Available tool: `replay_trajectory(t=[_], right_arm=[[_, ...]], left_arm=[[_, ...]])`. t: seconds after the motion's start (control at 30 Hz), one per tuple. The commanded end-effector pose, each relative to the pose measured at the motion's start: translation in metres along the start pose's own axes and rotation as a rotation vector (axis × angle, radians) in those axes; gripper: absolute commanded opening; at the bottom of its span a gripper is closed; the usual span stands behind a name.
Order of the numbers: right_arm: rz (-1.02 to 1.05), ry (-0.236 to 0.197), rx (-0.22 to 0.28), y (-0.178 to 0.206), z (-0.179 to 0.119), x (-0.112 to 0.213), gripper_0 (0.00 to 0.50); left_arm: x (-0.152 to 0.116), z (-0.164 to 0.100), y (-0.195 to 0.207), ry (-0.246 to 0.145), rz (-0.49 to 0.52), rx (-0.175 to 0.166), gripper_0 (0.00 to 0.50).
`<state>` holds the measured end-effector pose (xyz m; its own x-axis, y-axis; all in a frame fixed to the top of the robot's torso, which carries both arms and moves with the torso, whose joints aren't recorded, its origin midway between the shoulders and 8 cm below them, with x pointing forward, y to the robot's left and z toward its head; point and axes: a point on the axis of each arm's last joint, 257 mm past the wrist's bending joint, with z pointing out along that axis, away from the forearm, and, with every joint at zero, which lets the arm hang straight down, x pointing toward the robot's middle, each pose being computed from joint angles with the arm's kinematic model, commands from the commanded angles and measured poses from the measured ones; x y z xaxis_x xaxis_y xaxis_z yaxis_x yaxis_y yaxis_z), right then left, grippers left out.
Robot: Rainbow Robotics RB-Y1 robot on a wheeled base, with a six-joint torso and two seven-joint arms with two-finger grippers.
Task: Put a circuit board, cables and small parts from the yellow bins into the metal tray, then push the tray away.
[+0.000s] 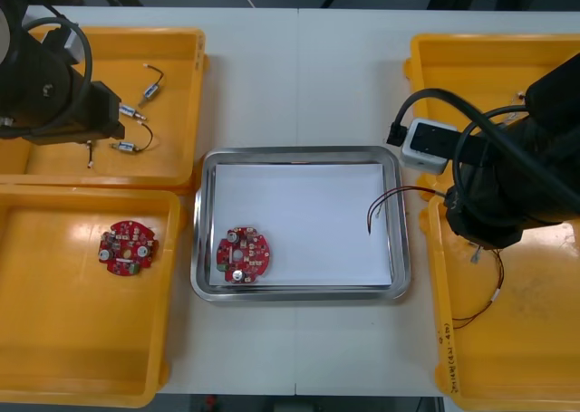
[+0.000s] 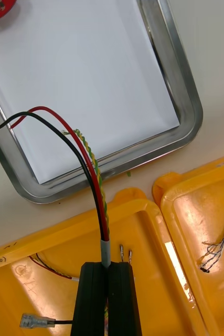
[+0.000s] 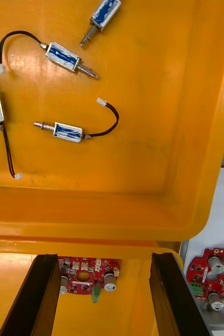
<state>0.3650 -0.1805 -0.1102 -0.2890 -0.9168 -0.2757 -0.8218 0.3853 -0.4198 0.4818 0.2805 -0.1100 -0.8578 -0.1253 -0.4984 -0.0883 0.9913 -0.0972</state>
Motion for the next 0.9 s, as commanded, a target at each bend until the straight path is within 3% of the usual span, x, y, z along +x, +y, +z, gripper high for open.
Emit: replay_trajectory(t=[0.03,0.33,0.43,0.67,0.8,0.9], right_arm=[[-0.116,0.005,0.023,-0.006,0.001,-0.015,0.0],[-0.263,-0.058,-0.008,-0.014,0.014,-0.055,0.0],[-0.296,-0.074,-0.014,-0.016,0.019,-0.069,0.0],[-0.443,-0.034,0.042,-0.017,0.032,-0.088,0.0],[-0.476,-0.009,0.035,-0.005,0.046,-0.092,0.0],[-0.499,0.014,0.018,0.004,0.057,-0.092,0.0]], left_arm=[[-0.034,-0.022,0.016,-0.052,-0.062,-0.031,0.5],[-0.04,-0.013,0.035,-0.018,-0.068,-0.07,0.5],[-0.043,-0.009,0.047,-0.005,-0.047,-0.097,0.5],[-0.044,0.001,0.073,0.047,-0.026,-0.131,0.5],[-0.047,0.006,0.085,0.077,-0.02,-0.149,0.5],[-0.054,0.012,0.091,0.068,-0.021,-0.15,0.5]])
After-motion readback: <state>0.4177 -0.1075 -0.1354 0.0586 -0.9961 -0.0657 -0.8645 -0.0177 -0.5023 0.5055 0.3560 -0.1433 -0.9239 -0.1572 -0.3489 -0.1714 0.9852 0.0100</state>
